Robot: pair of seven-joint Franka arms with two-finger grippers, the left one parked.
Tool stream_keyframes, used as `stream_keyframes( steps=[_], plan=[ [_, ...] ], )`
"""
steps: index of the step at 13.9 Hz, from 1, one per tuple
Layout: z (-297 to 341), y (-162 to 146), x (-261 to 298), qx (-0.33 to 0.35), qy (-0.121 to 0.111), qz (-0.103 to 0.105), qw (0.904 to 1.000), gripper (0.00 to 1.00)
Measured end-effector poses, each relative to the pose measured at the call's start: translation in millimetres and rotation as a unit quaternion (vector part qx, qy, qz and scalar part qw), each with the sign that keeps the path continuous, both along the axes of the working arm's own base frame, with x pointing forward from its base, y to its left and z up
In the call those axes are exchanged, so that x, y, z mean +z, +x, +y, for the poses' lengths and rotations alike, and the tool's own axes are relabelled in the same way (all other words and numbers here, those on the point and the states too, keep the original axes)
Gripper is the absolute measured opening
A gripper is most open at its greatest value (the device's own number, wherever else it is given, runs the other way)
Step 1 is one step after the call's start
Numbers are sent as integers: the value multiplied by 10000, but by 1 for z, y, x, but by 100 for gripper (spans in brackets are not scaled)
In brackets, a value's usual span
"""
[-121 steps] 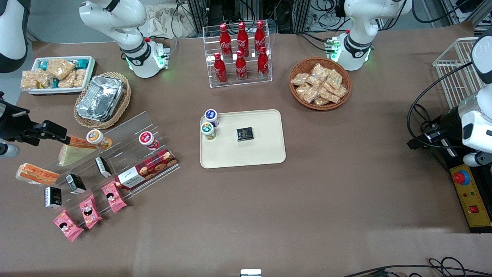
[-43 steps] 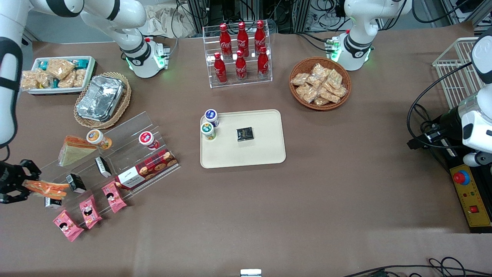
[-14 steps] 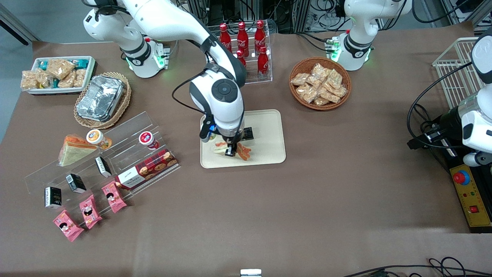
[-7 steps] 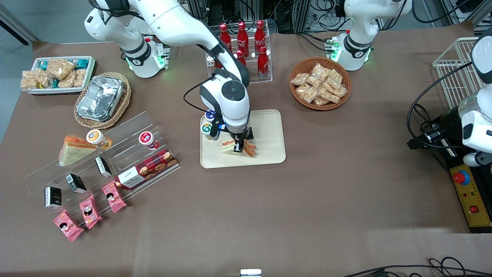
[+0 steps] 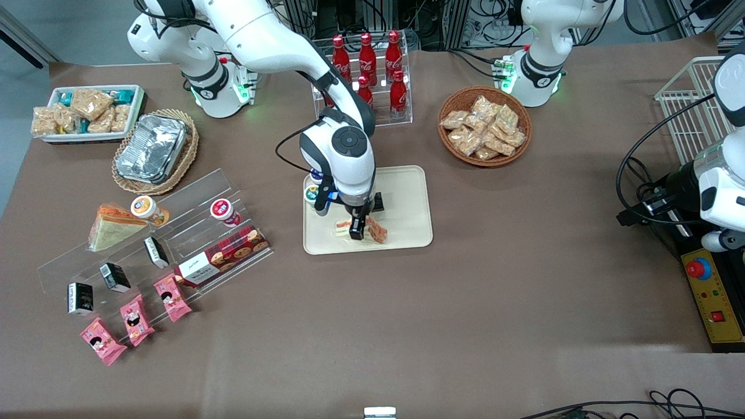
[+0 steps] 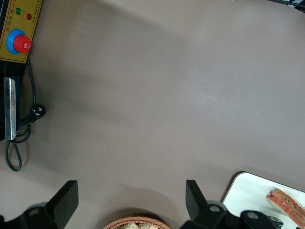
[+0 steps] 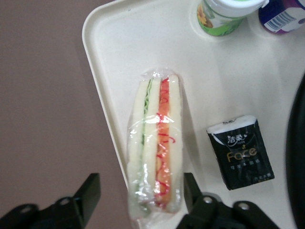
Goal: Place sandwich on tray
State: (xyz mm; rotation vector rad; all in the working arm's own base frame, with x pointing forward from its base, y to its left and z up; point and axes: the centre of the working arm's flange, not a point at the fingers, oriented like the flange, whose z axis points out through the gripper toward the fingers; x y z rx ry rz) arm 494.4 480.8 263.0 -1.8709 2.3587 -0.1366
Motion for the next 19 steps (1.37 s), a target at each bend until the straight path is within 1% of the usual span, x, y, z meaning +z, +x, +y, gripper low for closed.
stream_keyframes(
  steps=[2, 5, 7, 8, 10, 11, 13, 14, 15, 16, 17, 18, 19],
  plan=[
    [0, 0, 2, -3, 12, -9, 10000, 100],
    [-2, 6, 14, -48, 43, -49, 10000, 100],
    [-12, 20, 35, -178, -54, 57, 9998, 100],
    [-19, 28, 51, -169, -129, 144, 9997, 100],
    [-35, 39, 88, 192, -308, 368, 9987, 100],
    [-46, 44, 112, 439, -343, 439, 9975, 100],
    [-82, 57, 164, 964, -338, 515, 9934, 100],
    [-103, 60, 188, 1305, -347, 578, 9891, 100],
    [-118, 60, 206, 1694, -367, 643, 9828, 100],
    [-127, 58, 220, 2157, -434, 654, 9733, 100],
    [-132, 55, 231, 2646, -602, 611, 9605, 100],
    [-136, 52, 244, 3175, -809, 570, 9431, 100],
    [-142, 49, 256, 3752, -950, 556, 9204, 100]
  ],
)
